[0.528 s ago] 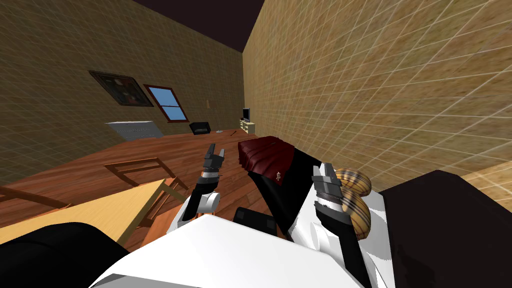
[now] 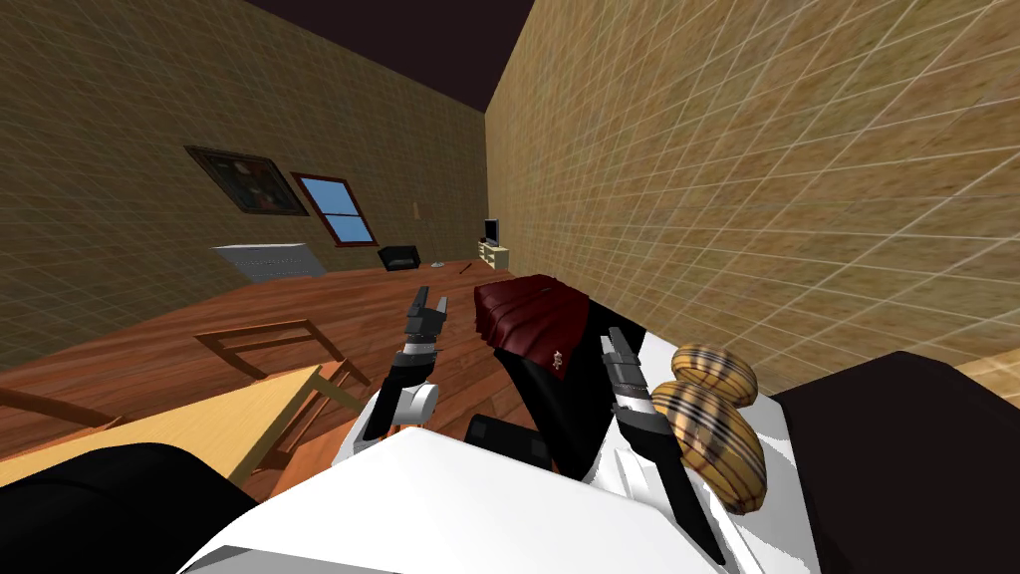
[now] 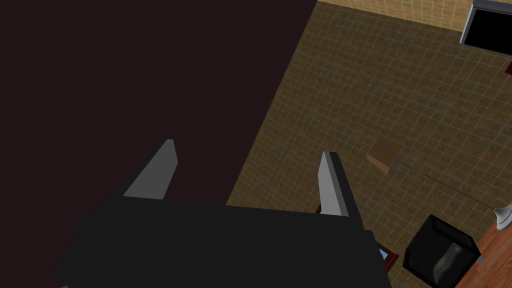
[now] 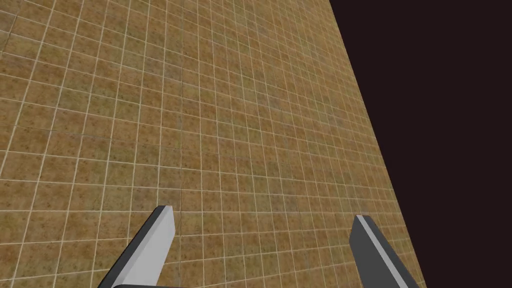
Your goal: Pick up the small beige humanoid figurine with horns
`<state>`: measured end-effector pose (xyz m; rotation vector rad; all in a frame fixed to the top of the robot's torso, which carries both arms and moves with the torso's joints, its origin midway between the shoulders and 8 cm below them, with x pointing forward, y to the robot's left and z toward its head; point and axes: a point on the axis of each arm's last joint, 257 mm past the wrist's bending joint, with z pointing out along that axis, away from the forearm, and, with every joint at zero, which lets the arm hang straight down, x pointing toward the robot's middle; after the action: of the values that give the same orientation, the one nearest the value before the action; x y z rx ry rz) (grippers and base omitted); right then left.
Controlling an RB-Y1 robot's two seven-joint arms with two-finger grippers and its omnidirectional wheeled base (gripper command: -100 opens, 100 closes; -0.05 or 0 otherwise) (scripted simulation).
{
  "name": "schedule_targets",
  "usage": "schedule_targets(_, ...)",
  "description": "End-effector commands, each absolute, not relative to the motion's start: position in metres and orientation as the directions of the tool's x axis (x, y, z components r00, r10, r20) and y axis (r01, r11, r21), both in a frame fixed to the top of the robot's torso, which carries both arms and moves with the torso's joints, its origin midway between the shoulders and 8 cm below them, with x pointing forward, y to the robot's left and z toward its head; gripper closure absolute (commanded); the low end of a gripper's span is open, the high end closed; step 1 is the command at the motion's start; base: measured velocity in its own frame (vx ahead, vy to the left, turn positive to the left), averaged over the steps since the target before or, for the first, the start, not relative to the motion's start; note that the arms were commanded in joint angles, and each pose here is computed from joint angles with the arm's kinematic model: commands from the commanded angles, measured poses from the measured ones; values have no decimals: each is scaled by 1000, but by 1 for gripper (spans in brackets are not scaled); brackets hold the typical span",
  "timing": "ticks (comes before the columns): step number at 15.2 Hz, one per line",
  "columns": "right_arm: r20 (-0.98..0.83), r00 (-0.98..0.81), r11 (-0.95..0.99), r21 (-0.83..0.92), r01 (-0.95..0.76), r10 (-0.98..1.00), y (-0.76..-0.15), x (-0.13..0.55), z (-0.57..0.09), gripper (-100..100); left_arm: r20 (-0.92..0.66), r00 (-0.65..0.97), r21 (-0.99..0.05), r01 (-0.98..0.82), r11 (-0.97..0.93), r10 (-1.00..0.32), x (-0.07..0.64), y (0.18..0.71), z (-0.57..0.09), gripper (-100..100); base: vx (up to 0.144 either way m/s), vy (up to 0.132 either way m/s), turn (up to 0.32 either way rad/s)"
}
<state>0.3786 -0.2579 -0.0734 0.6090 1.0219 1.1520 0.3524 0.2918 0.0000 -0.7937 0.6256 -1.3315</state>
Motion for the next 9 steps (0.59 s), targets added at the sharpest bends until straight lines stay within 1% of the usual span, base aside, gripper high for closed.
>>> schedule_targets(1, -397, 25, 370, 829, -420, 917, -245, 385, -95, -100, 44, 147, -800, 597, 54, -988, 352, 292, 0, 0, 123, 27, 12)
schedule_targets(4, -437, -2, 399, 823, -403, 899, -238, 388, -110, -100, 44, 147, -800, 597, 53, -988, 352, 292, 0, 0, 94, 34, 10)
schedule_targets(7, -521, -63, 465, 804, -371, 851, -223, 391, -144, -100, 44, 147, -800, 597, 53, -988, 352, 292, 0, 0, 103, 19, 11)
schedule_targets(9, -564, -97, 501, 789, -356, 820, -217, 392, -162, -100, 44, 147, -801, 597, 53, -988, 352, 292, 0, 0, 159, 48, 19)
